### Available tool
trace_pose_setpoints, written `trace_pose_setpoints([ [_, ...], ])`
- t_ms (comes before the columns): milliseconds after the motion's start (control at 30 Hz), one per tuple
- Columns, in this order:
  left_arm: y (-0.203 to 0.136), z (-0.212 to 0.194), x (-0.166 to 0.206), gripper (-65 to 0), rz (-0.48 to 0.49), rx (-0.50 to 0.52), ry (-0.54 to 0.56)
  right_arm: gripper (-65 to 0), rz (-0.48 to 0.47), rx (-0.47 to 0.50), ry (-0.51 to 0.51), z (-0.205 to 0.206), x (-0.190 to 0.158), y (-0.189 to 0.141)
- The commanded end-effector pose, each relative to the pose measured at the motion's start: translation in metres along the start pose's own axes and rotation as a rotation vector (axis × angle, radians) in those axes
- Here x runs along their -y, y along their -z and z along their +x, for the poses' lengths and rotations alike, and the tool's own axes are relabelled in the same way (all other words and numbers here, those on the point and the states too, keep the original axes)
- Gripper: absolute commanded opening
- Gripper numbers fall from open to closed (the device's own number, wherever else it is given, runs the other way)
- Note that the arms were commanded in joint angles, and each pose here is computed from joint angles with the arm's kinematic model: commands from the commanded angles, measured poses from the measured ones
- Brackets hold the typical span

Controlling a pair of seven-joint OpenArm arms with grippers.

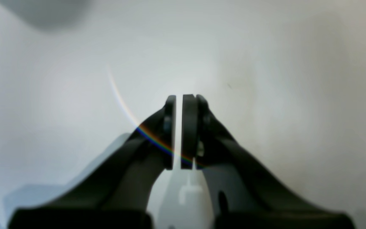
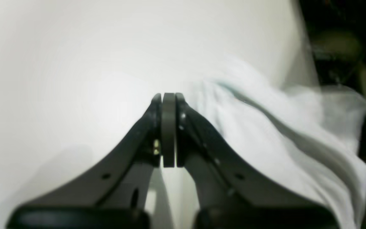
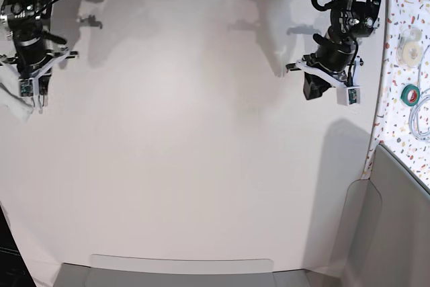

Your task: Layout the t-shirt on the table in an organized manner, then fold the t-shirt properly

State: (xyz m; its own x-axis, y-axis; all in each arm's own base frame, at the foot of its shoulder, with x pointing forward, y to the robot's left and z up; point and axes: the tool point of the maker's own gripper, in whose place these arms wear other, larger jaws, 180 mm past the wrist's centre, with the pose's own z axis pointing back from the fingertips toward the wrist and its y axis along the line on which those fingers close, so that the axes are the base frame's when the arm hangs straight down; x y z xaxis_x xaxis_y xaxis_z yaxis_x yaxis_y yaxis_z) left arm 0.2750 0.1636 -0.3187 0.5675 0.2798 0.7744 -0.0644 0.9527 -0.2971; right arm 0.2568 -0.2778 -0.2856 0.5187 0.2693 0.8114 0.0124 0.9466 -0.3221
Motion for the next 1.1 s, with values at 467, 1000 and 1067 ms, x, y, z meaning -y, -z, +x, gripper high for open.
trace_pose_setpoints([
  [467, -0.076, 0.06, -0.023, -65.0, 0.314, 0.64, 0.551, -65.0, -0.138, 0.449, -0.01, 0.053, -0.041, -0.038],
  [1000, -0.168, 0.004, -0.109, -65.0, 0.643, 0.57, 0.685, -65.0, 0.027, 0.447, -0.027, -0.014, -0.084, -0.116],
  [1067, -0.172, -0.003, -0.126, -65.0, 0.684, 0.536, 0.7, -65.0, 0.035, 0.396, 0.035, -0.033, -0.084, -0.121],
])
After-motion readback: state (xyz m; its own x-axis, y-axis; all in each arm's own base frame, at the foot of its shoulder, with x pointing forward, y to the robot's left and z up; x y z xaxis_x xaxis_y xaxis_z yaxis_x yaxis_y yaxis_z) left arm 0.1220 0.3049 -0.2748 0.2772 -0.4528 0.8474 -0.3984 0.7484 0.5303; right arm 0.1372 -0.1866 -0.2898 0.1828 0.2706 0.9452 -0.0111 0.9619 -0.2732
